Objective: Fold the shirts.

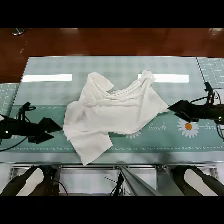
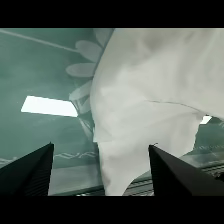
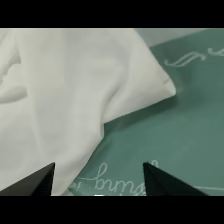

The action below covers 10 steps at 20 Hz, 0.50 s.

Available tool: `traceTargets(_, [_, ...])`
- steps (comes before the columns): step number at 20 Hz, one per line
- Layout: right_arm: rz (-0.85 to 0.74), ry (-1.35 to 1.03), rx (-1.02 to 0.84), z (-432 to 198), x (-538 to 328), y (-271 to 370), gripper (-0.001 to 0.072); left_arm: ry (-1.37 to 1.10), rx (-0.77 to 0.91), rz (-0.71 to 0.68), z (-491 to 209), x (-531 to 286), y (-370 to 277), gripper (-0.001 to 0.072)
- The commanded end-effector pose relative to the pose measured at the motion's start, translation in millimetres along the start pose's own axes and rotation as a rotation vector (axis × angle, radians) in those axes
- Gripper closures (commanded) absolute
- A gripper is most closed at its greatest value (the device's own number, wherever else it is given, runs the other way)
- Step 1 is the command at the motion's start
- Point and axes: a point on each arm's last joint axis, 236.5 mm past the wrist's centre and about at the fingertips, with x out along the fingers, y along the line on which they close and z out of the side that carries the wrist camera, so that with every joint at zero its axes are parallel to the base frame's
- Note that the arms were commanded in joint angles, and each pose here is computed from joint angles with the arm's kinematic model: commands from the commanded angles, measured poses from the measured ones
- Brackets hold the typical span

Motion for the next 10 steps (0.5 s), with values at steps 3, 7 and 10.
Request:
traceTargets(3, [0.055, 0.022, -0.013, -24, 13, 14, 0.0083, -0.048, -0.044, -0.122, -7, 34, -17, 0.0008])
traceTargets(7, [0.102, -0.004, 0.019, -17, 12, 24, 0.0083, -0.098, 0.048, -0.120, -1, 50, -28, 0.0013])
traceTargets(10, [0.079, -0.062, 0.041, 4, 1, 23, 0.0083, -0.160, 0.079, -0.098, 12, 53, -31, 0.0562])
